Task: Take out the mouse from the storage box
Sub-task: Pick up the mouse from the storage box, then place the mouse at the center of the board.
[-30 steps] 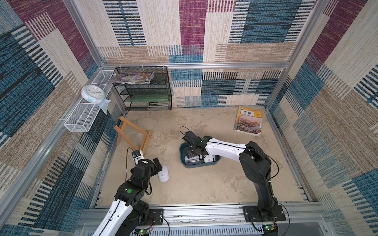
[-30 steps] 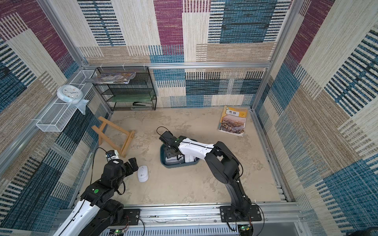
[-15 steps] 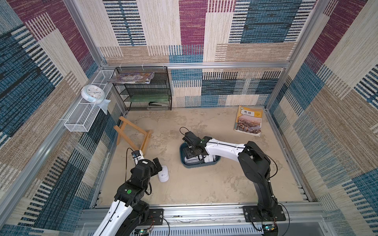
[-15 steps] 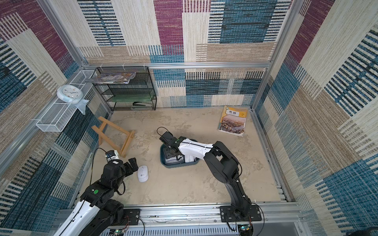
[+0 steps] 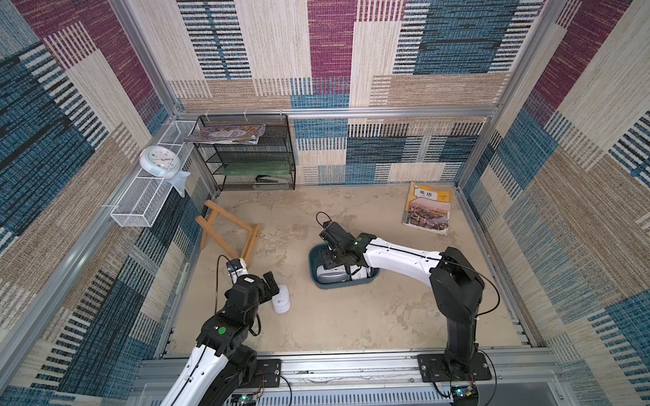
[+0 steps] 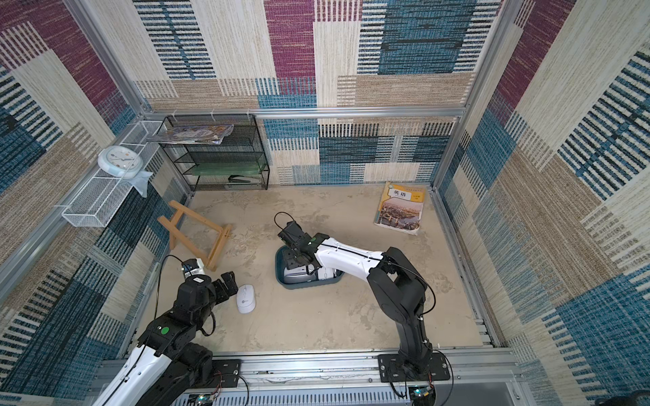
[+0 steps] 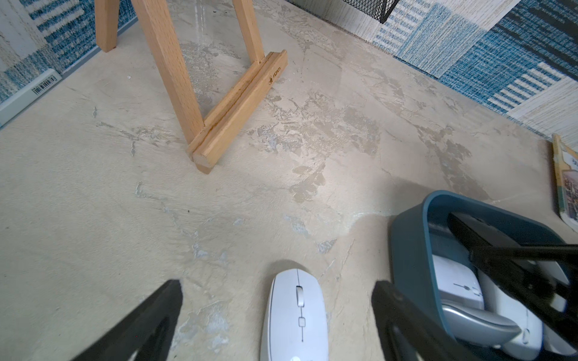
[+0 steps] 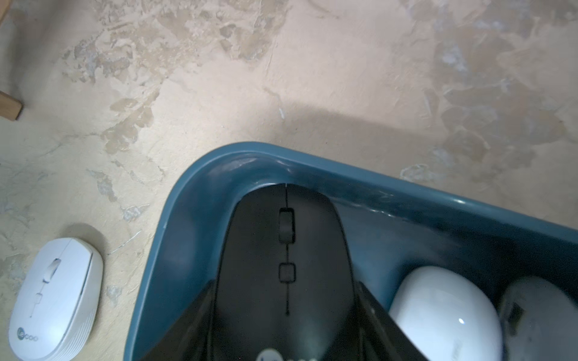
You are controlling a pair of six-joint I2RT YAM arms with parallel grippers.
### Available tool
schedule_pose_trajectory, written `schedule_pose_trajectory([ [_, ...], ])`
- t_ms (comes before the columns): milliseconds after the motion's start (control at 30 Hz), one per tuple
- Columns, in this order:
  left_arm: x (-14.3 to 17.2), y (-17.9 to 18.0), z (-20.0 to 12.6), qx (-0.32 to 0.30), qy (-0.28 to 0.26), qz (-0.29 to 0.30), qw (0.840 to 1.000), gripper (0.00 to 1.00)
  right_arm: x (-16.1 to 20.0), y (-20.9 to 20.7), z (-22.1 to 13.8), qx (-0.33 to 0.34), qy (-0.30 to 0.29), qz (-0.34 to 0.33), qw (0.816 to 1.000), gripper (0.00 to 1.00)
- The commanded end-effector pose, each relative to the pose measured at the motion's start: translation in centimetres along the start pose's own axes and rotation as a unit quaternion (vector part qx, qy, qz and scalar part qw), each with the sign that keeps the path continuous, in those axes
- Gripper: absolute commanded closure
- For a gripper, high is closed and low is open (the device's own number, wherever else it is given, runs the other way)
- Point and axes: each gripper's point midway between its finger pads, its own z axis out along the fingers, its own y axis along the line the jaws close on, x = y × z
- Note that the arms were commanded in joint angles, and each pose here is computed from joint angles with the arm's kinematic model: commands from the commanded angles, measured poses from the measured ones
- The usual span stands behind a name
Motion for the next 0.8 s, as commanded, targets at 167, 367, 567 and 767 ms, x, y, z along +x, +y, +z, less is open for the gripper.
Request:
schedule_pose_trajectory([
  [167, -0.5, 0.1, -0.5, 0.006, -0.018, -0.005, 1.0, 0.02, 1.0, 2.6, -4.2, -0.045, -0.043, 0.038, 0.997, 0.49],
  [367, -0.7, 0.8, -1.0, -0.002, -0.031, -0.015, 0.999, 0.02, 3.9, 5.4, -5.5, -0.089, -0.045, 0.02, 0.995, 0.49],
  [567, -0.8, 1.2, -1.5, -0.004, -0.041, -0.022, 0.999, 0.02, 6.3, 7.5, -6.6, -0.077, -0.05, -0.015, 0.996, 0.5],
  [767, -1.1, 2.2, -2.2, -0.016, -0.058, -0.034, 0.998, 0.02, 8.4, 9.4, -7.4, -0.083, -0.047, -0.034, 0.995, 0.5],
])
